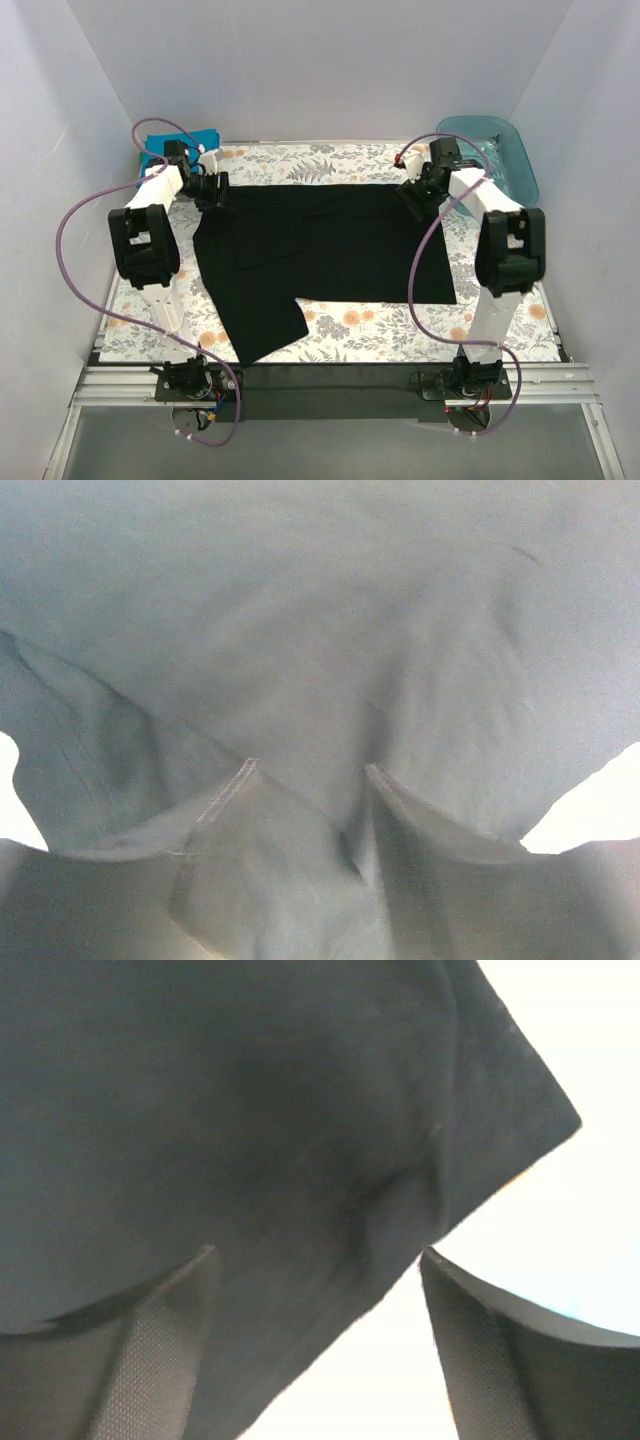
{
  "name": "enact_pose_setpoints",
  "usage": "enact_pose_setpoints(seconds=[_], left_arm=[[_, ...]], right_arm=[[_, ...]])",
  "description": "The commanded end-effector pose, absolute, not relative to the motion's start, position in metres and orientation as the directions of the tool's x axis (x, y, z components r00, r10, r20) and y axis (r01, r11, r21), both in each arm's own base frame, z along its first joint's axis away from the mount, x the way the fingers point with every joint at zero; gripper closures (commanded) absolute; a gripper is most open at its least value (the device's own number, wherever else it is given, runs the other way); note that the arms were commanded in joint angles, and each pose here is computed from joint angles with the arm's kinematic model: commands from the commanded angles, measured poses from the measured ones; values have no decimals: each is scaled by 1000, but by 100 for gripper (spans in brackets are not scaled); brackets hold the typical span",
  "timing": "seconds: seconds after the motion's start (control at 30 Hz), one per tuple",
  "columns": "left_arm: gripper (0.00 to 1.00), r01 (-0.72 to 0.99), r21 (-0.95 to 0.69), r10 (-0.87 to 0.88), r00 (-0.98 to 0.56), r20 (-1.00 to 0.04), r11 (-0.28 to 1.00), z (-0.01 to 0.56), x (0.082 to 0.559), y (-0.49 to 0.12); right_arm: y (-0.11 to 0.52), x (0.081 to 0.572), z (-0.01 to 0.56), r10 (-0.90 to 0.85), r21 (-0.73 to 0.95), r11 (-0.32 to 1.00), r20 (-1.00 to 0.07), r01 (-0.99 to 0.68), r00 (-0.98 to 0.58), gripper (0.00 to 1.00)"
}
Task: Fold and stack the t-shirts
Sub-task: Fold the tshirt
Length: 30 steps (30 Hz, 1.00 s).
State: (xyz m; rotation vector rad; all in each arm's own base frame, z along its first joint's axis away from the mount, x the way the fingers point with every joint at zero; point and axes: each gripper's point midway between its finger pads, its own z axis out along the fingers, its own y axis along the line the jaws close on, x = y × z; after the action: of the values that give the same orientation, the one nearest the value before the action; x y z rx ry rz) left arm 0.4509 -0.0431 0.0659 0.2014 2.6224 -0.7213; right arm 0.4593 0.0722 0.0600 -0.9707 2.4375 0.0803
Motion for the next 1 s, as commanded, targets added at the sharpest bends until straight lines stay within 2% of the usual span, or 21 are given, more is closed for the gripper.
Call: enact_pose_setpoints(seconds=[0.0,0.03,0.07,0.1,0.13,0.17,0.2,0.23,0.27,0.3,0.4,0.47,0.7,0.97], left_arm=[[51,469,-440,162,-803,-573,766,162,410,-60],[48,506,-411,182,-769,-613,758,183,398,-62],[46,528,-402,204,-760,-617,748,185,387,-62],[45,551,-405,244,-763,-599,729,176,365,-63],[45,583,-380,266,-735,-624,718,186,352,-64],[45,596,-373,282,-728,-625,711,185,340,-63],[45,592,-392,295,-746,-596,704,173,322,-64],[46,612,-372,321,-732,-601,698,169,314,-63],[47,630,-336,335,-706,-624,700,176,305,-62],[47,629,-349,345,-717,-606,694,165,291,-62],[48,689,-279,384,-642,-664,669,172,272,-65],[48,699,-267,400,-633,-663,663,161,260,-66],[48,700,-243,433,-636,-638,671,148,237,-61],[48,692,-211,443,-635,-634,690,137,234,-56]], right_arm=[[97,415,145,-643,-103,644,-611,-758,-462,7],[98,403,171,-643,-133,629,-643,-766,-416,6],[95,386,172,-667,-127,602,-622,-789,-409,9],[94,367,180,-675,-130,585,-625,-800,-392,12],[94,353,178,-690,-121,563,-613,-818,-384,16],[90,336,173,-719,-113,533,-583,-839,-378,23],[88,324,170,-737,-115,512,-568,-851,-367,26],[82,300,156,-757,-103,499,-534,-860,-375,28],[77,286,149,-773,-95,488,-508,-868,-380,36],[74,273,144,-799,-117,455,-491,-883,-347,39],[50,232,98,-870,-107,394,-363,-913,-333,43],[34,214,75,-898,-127,375,-294,-918,-327,43],[21,192,42,-928,-131,329,-229,-935,-294,45],[24,204,32,-924,-132,336,-237,-933,-299,49]])
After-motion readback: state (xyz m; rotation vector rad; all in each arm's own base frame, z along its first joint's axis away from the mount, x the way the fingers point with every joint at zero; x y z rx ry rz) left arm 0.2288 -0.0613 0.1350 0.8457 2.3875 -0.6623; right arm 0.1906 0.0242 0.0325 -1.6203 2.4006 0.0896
